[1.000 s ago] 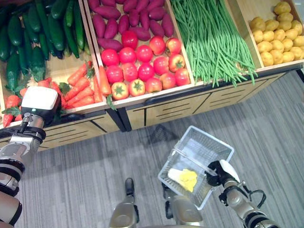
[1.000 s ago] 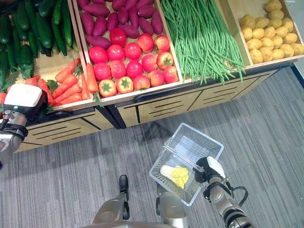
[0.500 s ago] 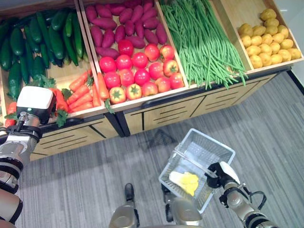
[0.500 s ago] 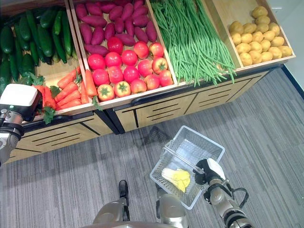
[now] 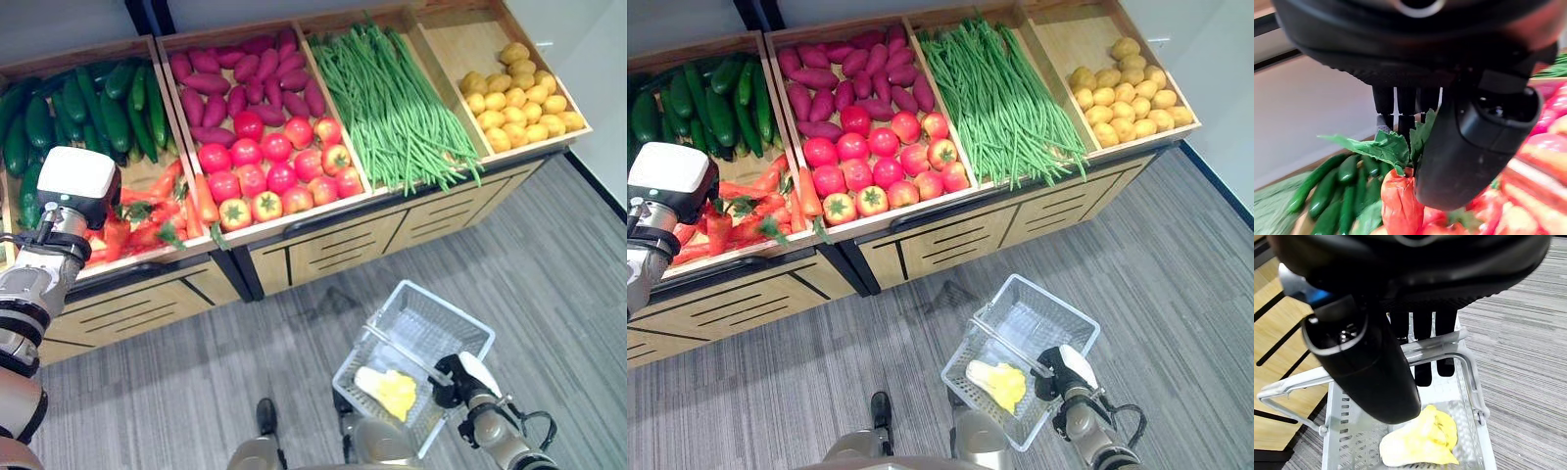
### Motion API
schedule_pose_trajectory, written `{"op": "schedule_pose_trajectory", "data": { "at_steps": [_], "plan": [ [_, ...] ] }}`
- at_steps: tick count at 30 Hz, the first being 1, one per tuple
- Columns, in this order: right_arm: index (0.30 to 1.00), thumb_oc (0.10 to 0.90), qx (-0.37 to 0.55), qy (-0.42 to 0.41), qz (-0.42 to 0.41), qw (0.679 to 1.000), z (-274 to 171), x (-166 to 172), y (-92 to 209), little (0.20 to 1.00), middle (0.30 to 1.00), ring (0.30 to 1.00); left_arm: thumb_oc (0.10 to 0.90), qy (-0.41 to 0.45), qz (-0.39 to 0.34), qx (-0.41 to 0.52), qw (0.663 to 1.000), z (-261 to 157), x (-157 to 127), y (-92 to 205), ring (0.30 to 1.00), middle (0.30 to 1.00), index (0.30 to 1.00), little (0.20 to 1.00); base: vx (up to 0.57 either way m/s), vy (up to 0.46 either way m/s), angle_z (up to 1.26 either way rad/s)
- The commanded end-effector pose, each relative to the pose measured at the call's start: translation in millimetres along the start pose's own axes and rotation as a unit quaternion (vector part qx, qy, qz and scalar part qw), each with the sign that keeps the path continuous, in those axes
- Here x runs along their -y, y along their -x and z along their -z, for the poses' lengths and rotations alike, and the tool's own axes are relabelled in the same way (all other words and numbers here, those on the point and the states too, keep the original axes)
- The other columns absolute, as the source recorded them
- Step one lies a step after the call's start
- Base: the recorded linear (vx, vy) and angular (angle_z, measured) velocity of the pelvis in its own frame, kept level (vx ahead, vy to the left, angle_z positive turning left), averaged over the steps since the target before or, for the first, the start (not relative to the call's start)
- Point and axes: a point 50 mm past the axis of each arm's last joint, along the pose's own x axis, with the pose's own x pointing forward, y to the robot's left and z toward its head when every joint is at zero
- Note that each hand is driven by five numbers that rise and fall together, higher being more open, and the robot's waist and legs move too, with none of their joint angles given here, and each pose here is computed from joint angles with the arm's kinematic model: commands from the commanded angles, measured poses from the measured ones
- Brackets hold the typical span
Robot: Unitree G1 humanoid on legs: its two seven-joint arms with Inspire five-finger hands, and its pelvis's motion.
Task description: Get the vegetables into the basket
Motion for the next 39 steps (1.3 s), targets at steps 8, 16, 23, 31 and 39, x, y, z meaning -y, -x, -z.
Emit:
{"op": "schedule_pose_trajectory", "data": {
  "at_steps": [8, 16, 23, 31, 39],
  "plan": [
    [0.300, 0.400, -0.006, 0.000, 0.051, 0.999, 13, 26, 1, 0.300, 0.300, 0.300, 0.400, 0.116, -0.162, -0.102, 0.975, 36, -62, -16, 0.300, 0.300, 0.300, 0.300, 0.02, -0.003, -0.01],
    [0.300, 0.400, -0.006, -0.001, 0.046, 0.999, 10, 21, 1, 0.300, 0.300, 0.300, 0.400, 0.378, -0.261, -0.231, 0.858, 50, -54, -9, 0.300, 0.300, 0.300, 0.300, 0.02, -0.004, 0.00],
    [0.300, 0.400, 0.020, 0.004, 0.034, 0.999, -2, 17, 0, 0.300, 0.300, 0.300, 0.400, 0.634, -0.301, -0.289, 0.651, 44, -26, 2, 0.300, 0.300, 0.300, 0.300, 0.02, 0.001, -0.06],
    [0.300, 0.400, 0.021, 0.003, 0.025, 0.999, -3, 12, 1, 0.300, 0.300, 0.300, 0.400, 0.666, -0.308, -0.261, 0.627, 32, -32, -3, 0.300, 0.300, 0.300, 0.300, 0.00, 0.000, 0.00],
    [0.300, 0.400, 0.002, -0.002, 0.020, 1.000, 7, 7, 7, 0.300, 0.300, 0.300, 0.400, 0.741, -0.333, -0.188, 0.552, 4, -49, -5, 0.300, 0.300, 0.300, 0.300, 0.00, 0.000, 0.00]
  ]
}}
